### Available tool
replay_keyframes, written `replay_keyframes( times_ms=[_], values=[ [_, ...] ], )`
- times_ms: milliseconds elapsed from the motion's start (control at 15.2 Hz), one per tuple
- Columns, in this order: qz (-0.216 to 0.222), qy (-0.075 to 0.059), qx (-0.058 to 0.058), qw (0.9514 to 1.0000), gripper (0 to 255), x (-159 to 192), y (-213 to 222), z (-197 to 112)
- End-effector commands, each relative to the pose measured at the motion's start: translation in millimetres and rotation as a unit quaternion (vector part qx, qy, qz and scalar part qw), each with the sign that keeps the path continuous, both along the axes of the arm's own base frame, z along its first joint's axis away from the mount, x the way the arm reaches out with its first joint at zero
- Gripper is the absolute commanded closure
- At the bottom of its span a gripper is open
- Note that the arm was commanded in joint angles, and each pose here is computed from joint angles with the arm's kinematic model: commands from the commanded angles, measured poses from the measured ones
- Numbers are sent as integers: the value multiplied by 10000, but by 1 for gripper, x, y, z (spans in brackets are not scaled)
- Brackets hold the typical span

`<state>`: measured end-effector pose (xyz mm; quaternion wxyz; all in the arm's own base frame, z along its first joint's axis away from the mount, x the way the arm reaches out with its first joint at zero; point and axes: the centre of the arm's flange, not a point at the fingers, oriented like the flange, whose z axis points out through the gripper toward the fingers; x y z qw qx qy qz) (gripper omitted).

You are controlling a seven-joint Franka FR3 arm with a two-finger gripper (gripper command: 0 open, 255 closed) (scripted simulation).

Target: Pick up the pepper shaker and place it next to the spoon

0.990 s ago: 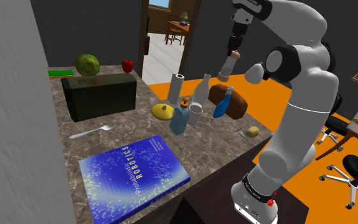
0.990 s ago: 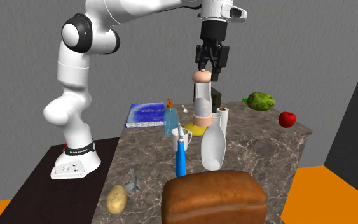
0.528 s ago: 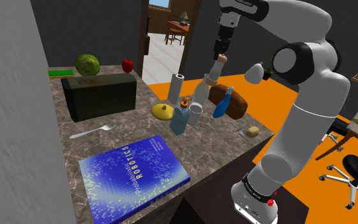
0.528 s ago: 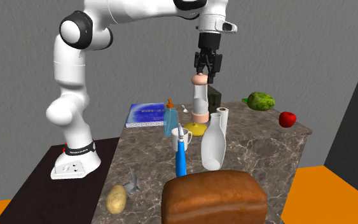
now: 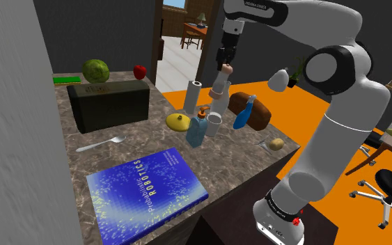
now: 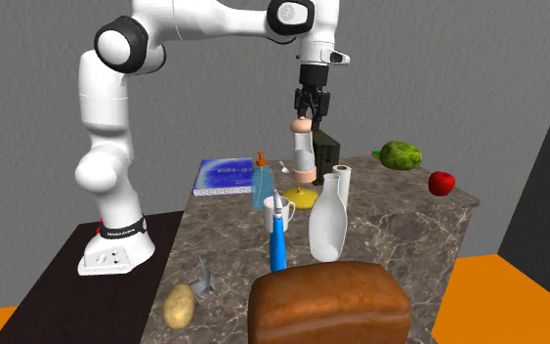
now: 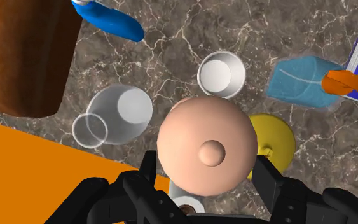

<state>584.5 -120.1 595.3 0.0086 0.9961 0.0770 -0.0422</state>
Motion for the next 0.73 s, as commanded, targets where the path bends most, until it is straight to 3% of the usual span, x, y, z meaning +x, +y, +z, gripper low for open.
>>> replay_keyframes(
  times_ms=[0,660],
  values=[
    [-7,-3,-3,10000,255,5,28,-5],
    [-7,-3,-3,10000,255,35,151,-42]
  ],
)
